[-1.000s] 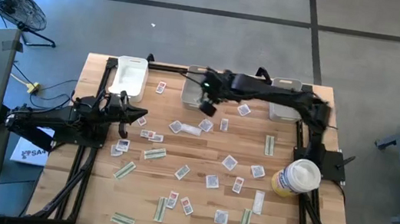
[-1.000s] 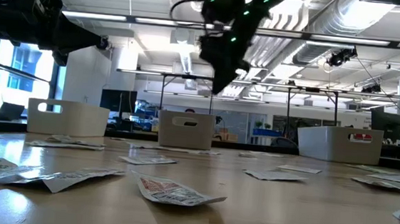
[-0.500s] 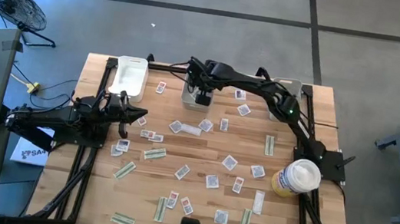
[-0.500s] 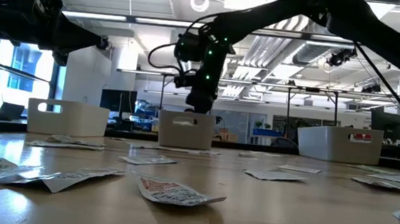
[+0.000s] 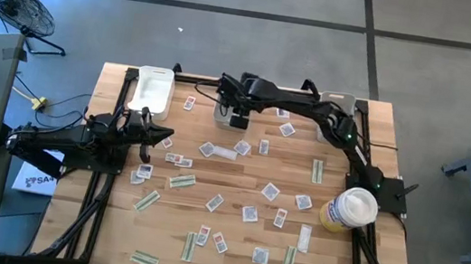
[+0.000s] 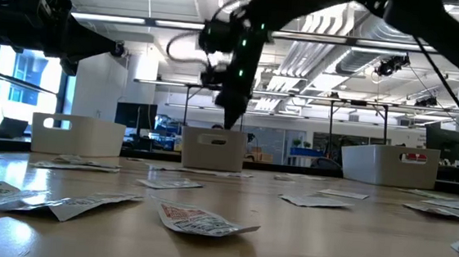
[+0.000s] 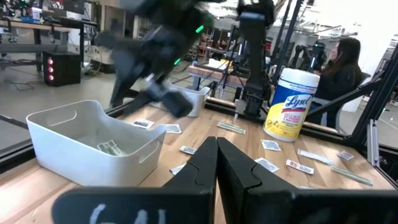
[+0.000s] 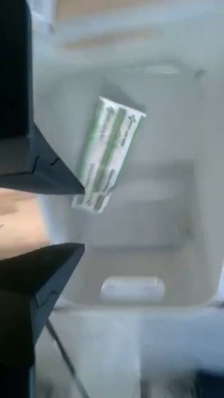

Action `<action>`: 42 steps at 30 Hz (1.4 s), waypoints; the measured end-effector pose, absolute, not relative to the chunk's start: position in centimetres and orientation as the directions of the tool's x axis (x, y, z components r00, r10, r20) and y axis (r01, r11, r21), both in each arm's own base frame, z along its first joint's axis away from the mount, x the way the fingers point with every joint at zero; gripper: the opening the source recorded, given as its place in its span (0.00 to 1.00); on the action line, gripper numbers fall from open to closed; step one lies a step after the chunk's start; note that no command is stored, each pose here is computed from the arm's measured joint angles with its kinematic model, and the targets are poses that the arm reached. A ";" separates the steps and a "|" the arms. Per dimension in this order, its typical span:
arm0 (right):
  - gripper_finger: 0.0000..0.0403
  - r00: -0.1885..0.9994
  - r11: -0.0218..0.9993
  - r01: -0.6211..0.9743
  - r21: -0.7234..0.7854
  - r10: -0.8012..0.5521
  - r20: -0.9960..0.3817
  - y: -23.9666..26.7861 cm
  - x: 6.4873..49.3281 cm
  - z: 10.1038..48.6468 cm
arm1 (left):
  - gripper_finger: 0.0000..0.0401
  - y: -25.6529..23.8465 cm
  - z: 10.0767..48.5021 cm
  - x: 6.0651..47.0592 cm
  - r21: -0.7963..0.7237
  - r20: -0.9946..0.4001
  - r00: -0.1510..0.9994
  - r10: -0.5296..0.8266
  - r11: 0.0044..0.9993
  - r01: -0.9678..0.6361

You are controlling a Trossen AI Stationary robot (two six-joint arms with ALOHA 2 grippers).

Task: Pick & Place First Aid Supplies
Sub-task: Put the green pad into the left gray bin

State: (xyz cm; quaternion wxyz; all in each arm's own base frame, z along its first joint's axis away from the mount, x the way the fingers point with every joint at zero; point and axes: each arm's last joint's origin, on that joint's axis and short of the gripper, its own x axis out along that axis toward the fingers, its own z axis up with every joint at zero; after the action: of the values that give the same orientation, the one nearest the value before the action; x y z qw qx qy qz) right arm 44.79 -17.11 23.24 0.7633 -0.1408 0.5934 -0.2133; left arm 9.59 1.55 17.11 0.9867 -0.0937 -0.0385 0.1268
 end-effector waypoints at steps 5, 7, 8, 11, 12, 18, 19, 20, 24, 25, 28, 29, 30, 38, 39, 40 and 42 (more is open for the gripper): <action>0.39 0.315 0.907 0.185 -0.377 -0.418 -0.852 -12.0 44.7 27.0 | 0.00 1.5 17.1 9.6 -0.195 0.052 0.965 0.257 0.950 -0.243; 0.40 0.367 0.939 0.166 -0.300 -0.341 -0.865 -9.7 45.1 27.5 | 0.00 1.6 17.1 9.6 -0.195 0.052 0.965 0.258 0.950 -0.243; 0.40 0.380 0.949 0.150 -0.279 -0.316 -0.869 -8.5 45.4 27.4 | 0.00 1.6 17.1 9.6 -0.195 0.052 0.965 0.258 0.950 -0.243; 0.39 0.419 0.957 0.136 -0.257 -0.290 -0.860 -5.2 46.5 26.2 | 0.00 1.6 17.1 9.6 -0.195 0.052 0.965 0.258 0.950 -0.243; 0.38 0.440 0.960 0.138 -0.244 -0.280 -0.853 -4.2 46.9 25.5 | 0.00 1.6 17.1 9.6 -0.194 0.052 0.965 0.257 0.950 -0.243; 0.34 0.541 0.970 0.158 -0.182 -0.239 -0.806 -0.9 47.7 20.0 | 0.00 1.6 17.1 9.6 -0.195 0.051 0.965 0.258 0.950 -0.244; 0.34 0.546 0.964 0.189 -0.188 -0.262 -0.796 -0.9 47.6 19.2 | 0.00 1.5 17.1 9.6 -0.194 0.051 0.965 0.257 0.950 -0.243; 0.33 0.553 0.957 0.211 -0.201 -0.286 -0.782 -1.0 47.5 18.4 | 0.00 1.5 17.1 9.6 -0.194 0.051 0.965 0.257 0.950 -0.243; 0.32 0.522 0.940 0.256 -0.225 -0.330 -0.786 -2.0 46.6 15.7 | 0.00 1.5 17.1 9.6 -0.194 0.050 0.965 0.257 0.950 -0.243; 0.32 0.523 0.945 0.255 -0.203 -0.311 -0.793 -2.2 46.4 15.3 | 0.00 1.6 17.1 9.6 -0.194 0.050 0.965 0.257 0.950 -0.243; 0.31 0.574 0.962 0.241 -0.127 -0.247 -0.780 -2.9 46.2 14.0 | 0.00 1.5 17.1 9.6 -0.194 0.050 0.965 0.257 0.950 -0.243; 0.30 0.577 0.962 0.244 -0.125 -0.248 -0.779 -3.1 46.0 13.5 | 0.00 1.5 17.1 9.6 -0.194 0.050 0.965 0.257 0.950 -0.243; 0.30 0.572 0.960 0.248 -0.126 -0.250 -0.781 -3.3 45.7 12.9 | 0.00 1.5 17.1 9.6 -0.194 0.050 0.965 0.257 0.950 -0.244; 0.26 0.563 0.974 0.218 -0.067 -0.182 -0.806 -3.7 45.1 12.2 | 0.00 1.5 17.1 9.6 -0.194 0.049 0.965 0.257 0.950 -0.243; 0.25 0.556 0.978 0.200 -0.058 -0.162 -0.815 -3.5 45.2 12.3 | 0.00 1.5 17.1 9.6 -0.194 0.050 0.965 0.257 0.950 -0.244; 0.25 0.543 0.983 0.179 -0.048 -0.139 -0.828 -3.3 45.1 12.4 | 0.00 1.6 17.1 9.6 -0.194 0.049 0.965 0.258 0.950 -0.244; 0.24 0.520 0.990 0.142 -0.008 -0.081 -0.850 -2.9 45.1 12.7 | 0.00 1.5 17.1 9.6 -0.194 0.048 0.965 0.257 0.950 -0.244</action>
State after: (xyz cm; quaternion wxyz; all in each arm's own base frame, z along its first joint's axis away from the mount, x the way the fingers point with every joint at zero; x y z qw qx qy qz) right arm 45.12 -2.85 12.71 0.8711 0.0314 0.4858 -0.0641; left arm 9.59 1.55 17.08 0.9868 -0.0937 -0.0366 0.1269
